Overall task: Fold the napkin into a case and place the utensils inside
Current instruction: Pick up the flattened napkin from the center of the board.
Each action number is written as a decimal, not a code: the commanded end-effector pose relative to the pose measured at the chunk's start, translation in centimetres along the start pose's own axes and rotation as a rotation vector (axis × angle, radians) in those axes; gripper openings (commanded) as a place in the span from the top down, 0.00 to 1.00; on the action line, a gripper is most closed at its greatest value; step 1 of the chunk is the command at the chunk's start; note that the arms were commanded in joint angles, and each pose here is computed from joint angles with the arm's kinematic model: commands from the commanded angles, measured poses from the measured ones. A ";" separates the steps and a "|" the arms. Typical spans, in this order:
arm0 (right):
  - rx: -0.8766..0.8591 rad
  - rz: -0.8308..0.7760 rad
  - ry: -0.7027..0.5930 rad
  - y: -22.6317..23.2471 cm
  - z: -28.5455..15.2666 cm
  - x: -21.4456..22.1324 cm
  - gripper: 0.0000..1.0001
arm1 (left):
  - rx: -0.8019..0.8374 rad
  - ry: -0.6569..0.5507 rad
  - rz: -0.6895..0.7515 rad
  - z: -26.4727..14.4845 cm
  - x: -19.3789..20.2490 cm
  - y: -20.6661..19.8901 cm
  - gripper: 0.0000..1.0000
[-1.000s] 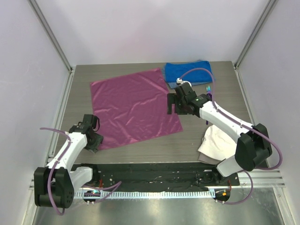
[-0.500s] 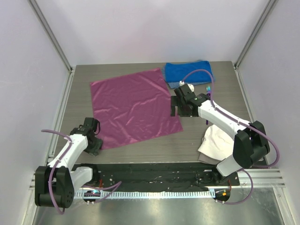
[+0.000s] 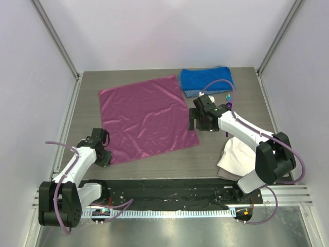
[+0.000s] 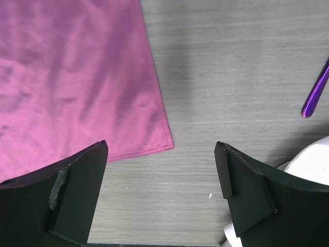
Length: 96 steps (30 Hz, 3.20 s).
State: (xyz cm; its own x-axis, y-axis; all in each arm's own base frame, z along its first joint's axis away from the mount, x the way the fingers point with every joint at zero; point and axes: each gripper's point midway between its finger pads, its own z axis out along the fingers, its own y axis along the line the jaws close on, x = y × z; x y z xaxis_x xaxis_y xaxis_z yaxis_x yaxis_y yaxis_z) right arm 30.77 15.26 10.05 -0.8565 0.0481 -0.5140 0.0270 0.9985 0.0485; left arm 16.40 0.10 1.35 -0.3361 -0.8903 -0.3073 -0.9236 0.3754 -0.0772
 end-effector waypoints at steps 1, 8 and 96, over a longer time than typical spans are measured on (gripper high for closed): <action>-0.042 0.082 0.048 -0.3 0.2 1.1 0.10 | 0.073 -0.038 0.006 0.3 -0.7 -1.1 0.94; 0.157 0.239 0.067 -3.4 0.6 2.7 0.53 | 0.128 0.008 0.000 0.0 0.4 -1.4 1.00; 0.007 0.326 0.063 0.2 4.7 5.7 0.99 | 0.112 -0.052 0.017 -0.2 -0.6 -0.5 0.61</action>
State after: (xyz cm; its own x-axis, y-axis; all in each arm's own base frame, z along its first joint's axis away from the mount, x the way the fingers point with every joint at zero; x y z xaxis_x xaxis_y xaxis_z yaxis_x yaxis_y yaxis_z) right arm 27.75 15.34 1.84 -0.8519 0.3589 -0.3815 0.3248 0.9334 0.1529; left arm 16.20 -0.28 1.65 -0.3461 -0.8810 -0.3226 -0.8913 0.4160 -0.1800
